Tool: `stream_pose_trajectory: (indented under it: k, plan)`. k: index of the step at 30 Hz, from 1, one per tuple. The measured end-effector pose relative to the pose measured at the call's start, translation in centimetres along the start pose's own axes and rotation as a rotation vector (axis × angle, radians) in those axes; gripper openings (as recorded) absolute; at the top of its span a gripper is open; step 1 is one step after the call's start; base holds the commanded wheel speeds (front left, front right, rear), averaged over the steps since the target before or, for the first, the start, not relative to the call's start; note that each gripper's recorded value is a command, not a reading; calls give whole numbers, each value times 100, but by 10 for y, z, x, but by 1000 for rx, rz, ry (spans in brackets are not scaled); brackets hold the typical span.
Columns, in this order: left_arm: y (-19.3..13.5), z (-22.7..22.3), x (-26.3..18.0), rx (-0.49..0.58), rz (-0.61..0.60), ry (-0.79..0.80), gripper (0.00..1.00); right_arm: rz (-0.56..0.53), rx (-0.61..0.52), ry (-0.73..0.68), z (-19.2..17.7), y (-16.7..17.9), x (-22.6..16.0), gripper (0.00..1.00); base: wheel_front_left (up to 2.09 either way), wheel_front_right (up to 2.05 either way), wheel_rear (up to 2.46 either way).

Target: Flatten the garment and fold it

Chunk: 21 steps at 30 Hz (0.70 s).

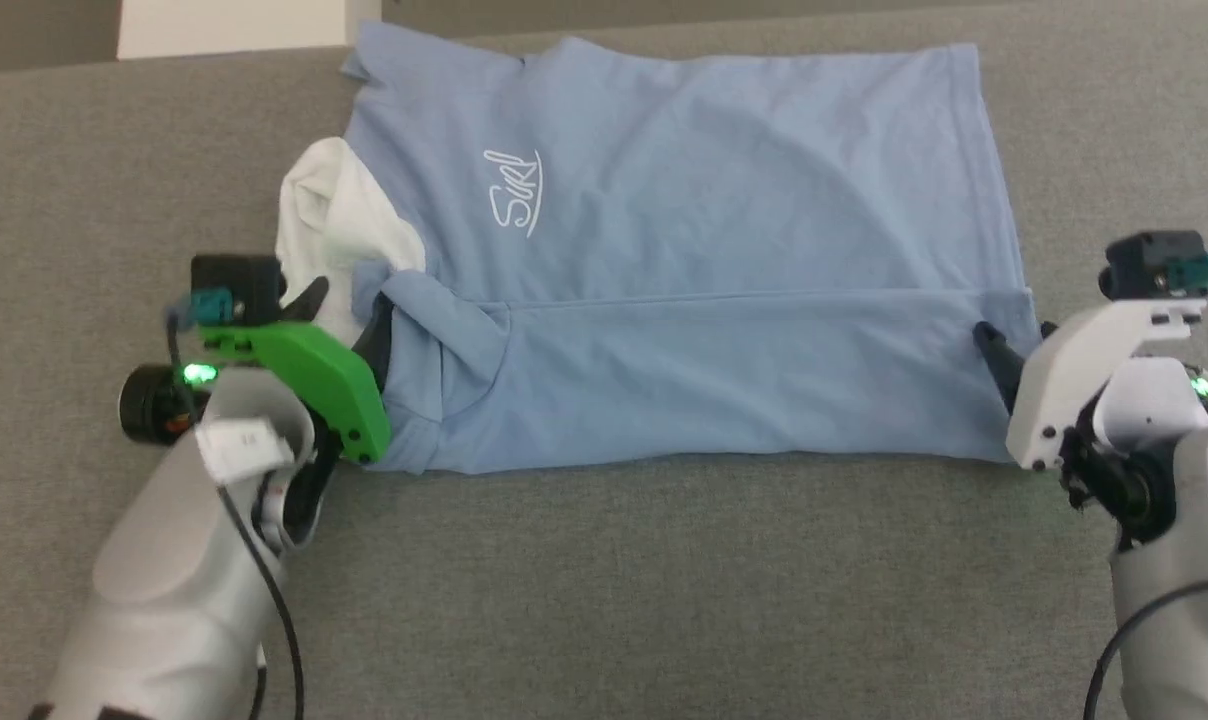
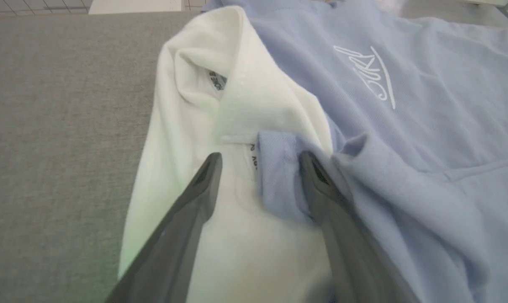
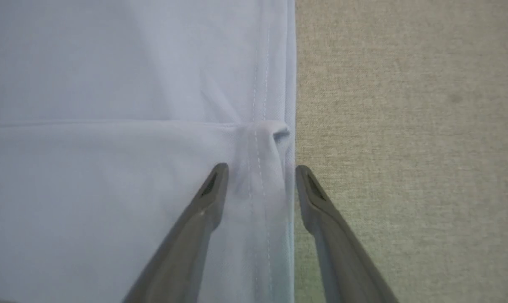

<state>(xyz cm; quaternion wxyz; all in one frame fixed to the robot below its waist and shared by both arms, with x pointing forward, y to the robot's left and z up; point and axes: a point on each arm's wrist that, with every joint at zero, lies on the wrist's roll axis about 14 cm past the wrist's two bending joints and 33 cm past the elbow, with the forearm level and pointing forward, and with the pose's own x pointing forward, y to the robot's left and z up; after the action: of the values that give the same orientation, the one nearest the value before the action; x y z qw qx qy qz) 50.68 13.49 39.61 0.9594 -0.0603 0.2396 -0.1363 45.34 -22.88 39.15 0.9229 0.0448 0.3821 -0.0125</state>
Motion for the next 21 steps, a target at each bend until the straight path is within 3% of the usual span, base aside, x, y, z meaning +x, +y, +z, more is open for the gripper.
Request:
stream_pose_trajectory:
  k: [4, 8, 15, 21]
  plan:
    - [7, 36, -29, 2, 82, -259, 100, 12, 6, -181, 18, 4, -20, 100, 0, 0, 0]
    - [5, 54, -59, 15, 133, -403, 100, 19, 20, -357, 30, 7, -44, 100, 0, 0, 0]
    - [-22, 38, -94, -12, 106, -431, 100, 56, 51, -597, 34, 20, -83, 100, 0, 0, 0]
    - [-23, 2, -94, -18, 127, -331, 100, 45, 74, -675, 25, 17, -100, 100, 0, 0, 0]
